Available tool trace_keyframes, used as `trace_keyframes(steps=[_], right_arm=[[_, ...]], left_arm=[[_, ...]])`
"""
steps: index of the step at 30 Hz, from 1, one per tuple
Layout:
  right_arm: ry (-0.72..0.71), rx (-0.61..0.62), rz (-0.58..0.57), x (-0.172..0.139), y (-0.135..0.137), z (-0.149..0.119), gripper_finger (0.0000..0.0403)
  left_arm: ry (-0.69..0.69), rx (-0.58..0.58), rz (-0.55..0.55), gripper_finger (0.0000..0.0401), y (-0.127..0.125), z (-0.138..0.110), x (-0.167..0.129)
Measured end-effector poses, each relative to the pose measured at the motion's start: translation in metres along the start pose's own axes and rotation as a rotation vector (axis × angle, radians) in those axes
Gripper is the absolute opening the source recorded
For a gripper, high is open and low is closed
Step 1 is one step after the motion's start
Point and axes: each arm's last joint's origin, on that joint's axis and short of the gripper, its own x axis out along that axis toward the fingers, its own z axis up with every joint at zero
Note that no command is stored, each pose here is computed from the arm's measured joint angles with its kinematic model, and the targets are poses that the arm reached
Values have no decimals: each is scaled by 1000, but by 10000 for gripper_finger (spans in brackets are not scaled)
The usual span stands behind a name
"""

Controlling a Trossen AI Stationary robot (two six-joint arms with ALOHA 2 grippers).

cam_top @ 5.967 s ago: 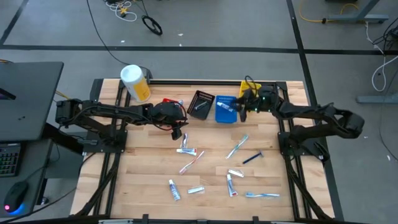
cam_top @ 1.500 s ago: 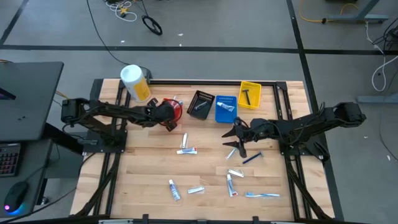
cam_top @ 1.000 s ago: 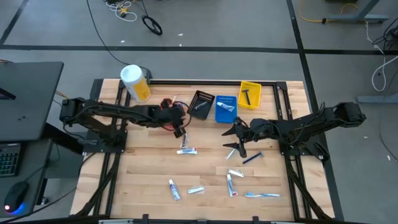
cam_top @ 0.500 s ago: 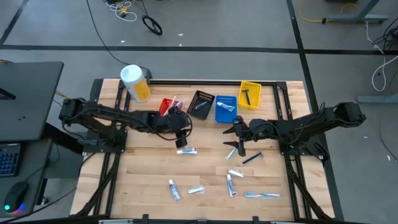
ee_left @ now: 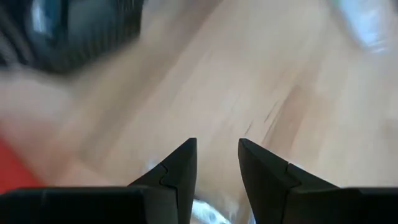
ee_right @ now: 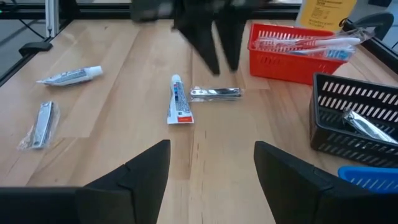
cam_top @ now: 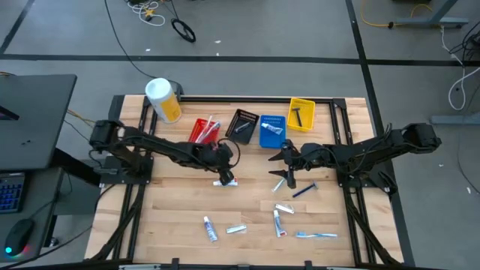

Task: Pick & Place Travel size toiletries
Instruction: Put the nail cutter into the black bin

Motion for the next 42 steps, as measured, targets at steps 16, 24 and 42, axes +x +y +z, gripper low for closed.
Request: trace_keyframes(steps=[16,24,42], right_arm=[[-9,0,0,0,0,1,243],[-5,0,0,0,0,1,243],[3,0,1,2,0,-1,243]], left_arm=[[106,-381,141,128,10,-16,18],[154,-390,165,128,9,-27,37],[140,-263,136,68,5,-19,35]])
